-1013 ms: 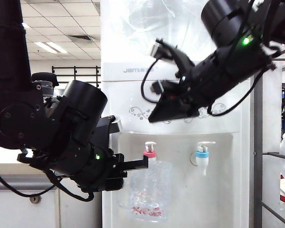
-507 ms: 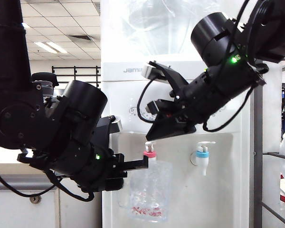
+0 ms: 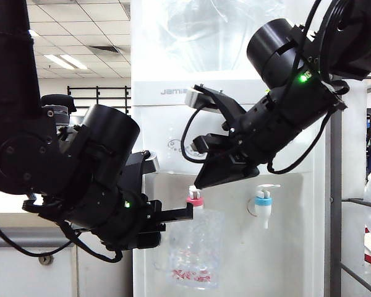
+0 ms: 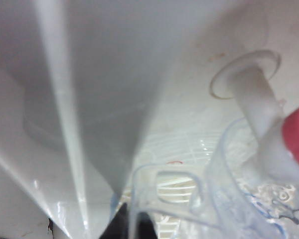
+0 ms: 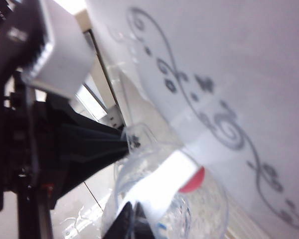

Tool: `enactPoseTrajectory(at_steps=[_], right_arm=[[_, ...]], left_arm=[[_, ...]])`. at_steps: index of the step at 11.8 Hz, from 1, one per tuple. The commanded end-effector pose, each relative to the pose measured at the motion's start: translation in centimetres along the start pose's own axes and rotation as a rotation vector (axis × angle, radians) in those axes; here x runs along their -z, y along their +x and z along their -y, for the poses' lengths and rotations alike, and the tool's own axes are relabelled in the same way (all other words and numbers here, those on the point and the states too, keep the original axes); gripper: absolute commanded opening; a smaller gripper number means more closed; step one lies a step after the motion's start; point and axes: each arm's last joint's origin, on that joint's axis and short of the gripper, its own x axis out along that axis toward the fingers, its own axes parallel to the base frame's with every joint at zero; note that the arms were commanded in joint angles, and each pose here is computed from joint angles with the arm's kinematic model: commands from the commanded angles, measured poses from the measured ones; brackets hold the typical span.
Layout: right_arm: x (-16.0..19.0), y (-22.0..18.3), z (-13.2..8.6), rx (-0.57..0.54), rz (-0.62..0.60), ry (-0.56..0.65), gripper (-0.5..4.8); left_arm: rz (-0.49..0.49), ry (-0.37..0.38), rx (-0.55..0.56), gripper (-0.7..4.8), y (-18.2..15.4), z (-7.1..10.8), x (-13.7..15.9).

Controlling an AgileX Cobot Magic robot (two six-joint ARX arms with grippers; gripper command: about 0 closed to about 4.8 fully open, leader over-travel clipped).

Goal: Pick up the plastic mug from the left desk, go to the hot water outlet of the water dispenser, press the vertical switch to get some water, then put the mug back on the desk.

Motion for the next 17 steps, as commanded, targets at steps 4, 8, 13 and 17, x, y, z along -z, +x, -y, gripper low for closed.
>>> enactPoseTrajectory(at_steps=[4, 8, 13, 17], right_arm=[[0.89, 0.53, 0.04, 0.003, -0.058, 0.003, -0.06], [1.3, 0.89, 0.1, 0.004, -0.074, 0.007, -0.06], [1.35, 0.98, 0.12, 0.005, -0.074, 0.007, -0.06], [1.14, 0.99, 0.15, 0.009, -0.054, 0.002, -0.06]], left_arm=[[0.051, -0.017, 0.019, -0.06, -0.03, 0.3, -0.73], [0.051, -0.017, 0.019, -0.06, -0.03, 0.3, -0.73], [0.051, -0.017, 0.019, -0.05, -0.03, 0.3, -0.73], [0.051, -0.017, 0.019, -0.05, -0.03, 0.3, -0.73]])
